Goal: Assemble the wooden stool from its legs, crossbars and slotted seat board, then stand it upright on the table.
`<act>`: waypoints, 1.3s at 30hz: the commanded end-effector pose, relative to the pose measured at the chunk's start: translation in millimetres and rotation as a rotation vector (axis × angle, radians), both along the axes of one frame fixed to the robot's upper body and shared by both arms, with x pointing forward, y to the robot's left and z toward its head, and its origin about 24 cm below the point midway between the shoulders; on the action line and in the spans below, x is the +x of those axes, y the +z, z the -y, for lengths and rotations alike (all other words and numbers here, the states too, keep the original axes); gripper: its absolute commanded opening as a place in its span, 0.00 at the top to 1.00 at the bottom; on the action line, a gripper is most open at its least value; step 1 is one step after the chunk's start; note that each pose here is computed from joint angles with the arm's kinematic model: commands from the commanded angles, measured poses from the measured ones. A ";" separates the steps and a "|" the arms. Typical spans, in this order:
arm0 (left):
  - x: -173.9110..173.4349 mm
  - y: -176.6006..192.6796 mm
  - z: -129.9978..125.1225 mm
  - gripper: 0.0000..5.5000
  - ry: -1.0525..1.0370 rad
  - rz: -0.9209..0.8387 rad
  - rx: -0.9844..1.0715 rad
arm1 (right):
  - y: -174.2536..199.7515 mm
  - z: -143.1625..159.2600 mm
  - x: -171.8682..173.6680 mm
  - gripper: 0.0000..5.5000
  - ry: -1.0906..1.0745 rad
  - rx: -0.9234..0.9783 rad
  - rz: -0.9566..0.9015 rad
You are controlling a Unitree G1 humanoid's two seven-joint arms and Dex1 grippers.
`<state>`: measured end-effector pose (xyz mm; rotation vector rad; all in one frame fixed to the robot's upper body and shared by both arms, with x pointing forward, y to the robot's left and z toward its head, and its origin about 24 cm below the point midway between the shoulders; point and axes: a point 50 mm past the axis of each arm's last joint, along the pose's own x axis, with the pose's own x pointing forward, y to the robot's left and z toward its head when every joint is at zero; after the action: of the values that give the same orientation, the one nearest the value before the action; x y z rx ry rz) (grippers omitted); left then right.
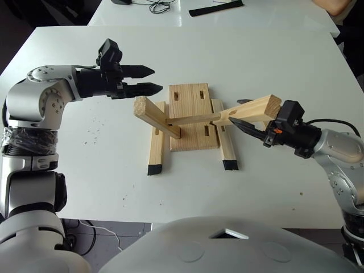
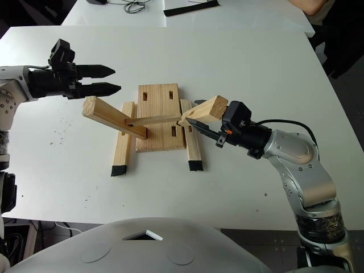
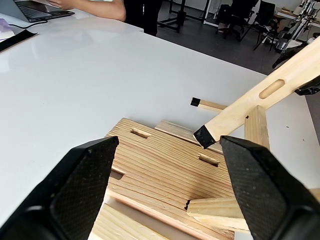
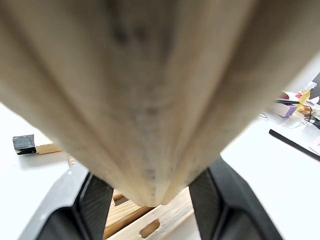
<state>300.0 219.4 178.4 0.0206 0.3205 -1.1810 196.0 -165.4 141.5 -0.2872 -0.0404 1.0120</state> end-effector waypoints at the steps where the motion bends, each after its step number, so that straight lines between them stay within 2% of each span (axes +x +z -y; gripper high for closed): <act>1: 5.8 4.4 3.2 0.32 -0.022 -0.003 0.020 | -2.9 -3.5 -4.3 0.64 -0.004 0.011 0.011; 11: 9.9 3.4 6.9 0.32 -0.053 -0.025 0.025 | -9.6 -9.7 -12.2 0.64 0.011 0.026 -0.022; 24: 2.7 -0.2 5.8 0.32 -0.034 -0.043 0.006 | -26.6 -3.2 -31.7 0.64 0.106 -0.066 -0.170; 39: -17.1 -11.7 5.3 0.32 0.016 -0.060 -0.028 | -13.8 10.8 -35.8 0.64 0.202 -0.076 -0.312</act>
<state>286.1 213.9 166.0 -0.0363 0.3671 -1.1832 161.9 -167.2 141.8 -0.1979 0.0938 1.2439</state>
